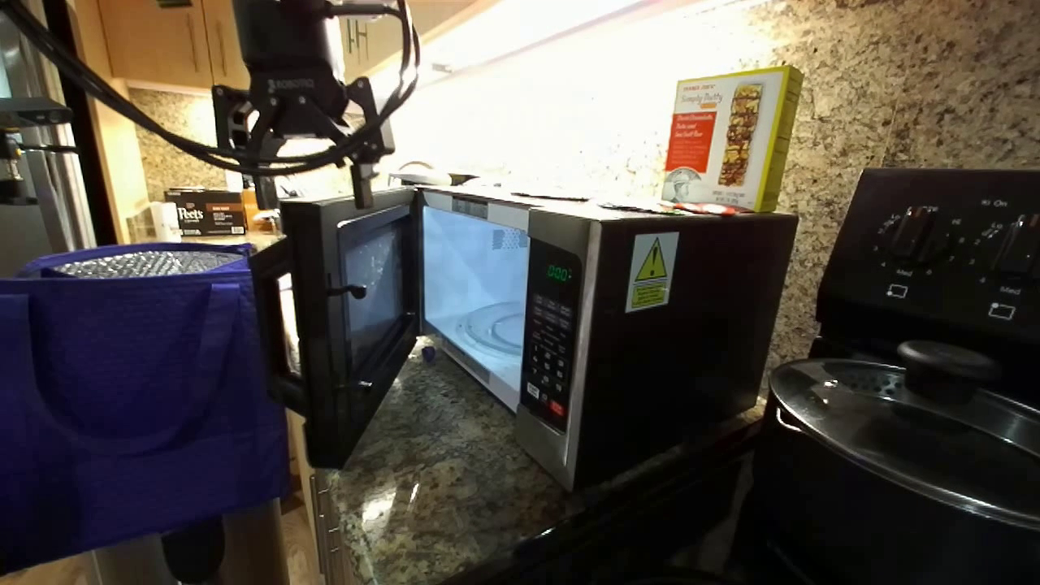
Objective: Open the microwave door
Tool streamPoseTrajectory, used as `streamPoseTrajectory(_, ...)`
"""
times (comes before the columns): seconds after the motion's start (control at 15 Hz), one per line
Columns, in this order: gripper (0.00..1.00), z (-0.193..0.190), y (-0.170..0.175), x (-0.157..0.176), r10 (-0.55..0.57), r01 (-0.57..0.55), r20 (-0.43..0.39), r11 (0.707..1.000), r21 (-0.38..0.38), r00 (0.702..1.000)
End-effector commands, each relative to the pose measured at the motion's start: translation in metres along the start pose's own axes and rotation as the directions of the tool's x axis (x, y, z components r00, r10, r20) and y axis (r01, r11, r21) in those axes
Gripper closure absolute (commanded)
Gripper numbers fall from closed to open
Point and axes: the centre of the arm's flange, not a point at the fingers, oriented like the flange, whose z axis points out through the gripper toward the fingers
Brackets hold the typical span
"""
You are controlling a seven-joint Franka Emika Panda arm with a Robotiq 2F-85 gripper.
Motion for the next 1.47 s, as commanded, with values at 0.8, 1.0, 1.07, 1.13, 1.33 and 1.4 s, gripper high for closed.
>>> streamPoseTrajectory(0.8,0.00,0.008,-0.068,0.028,0.000,-0.008,0.151,0.999,0.054,0.989)
streamPoseTrajectory(1.0,0.00,-0.001,-0.082,0.042,-0.181,0.181,0.120,0.983,0.011,0.976)
streamPoseTrajectory(1.07,0.00,-0.004,-0.086,0.050,-0.227,0.228,0.119,0.974,0.007,0.967)
streamPoseTrajectory(1.13,0.00,-0.007,-0.091,0.059,-0.276,0.278,0.117,0.961,0.007,0.954)
streamPoseTrajectory(1.33,0.00,-0.012,-0.109,0.075,-0.411,0.413,0.118,0.911,0.011,0.904)
streamPoseTrajectory(1.4,0.00,-0.012,-0.114,0.077,-0.436,0.437,0.108,0.899,0.014,0.893)
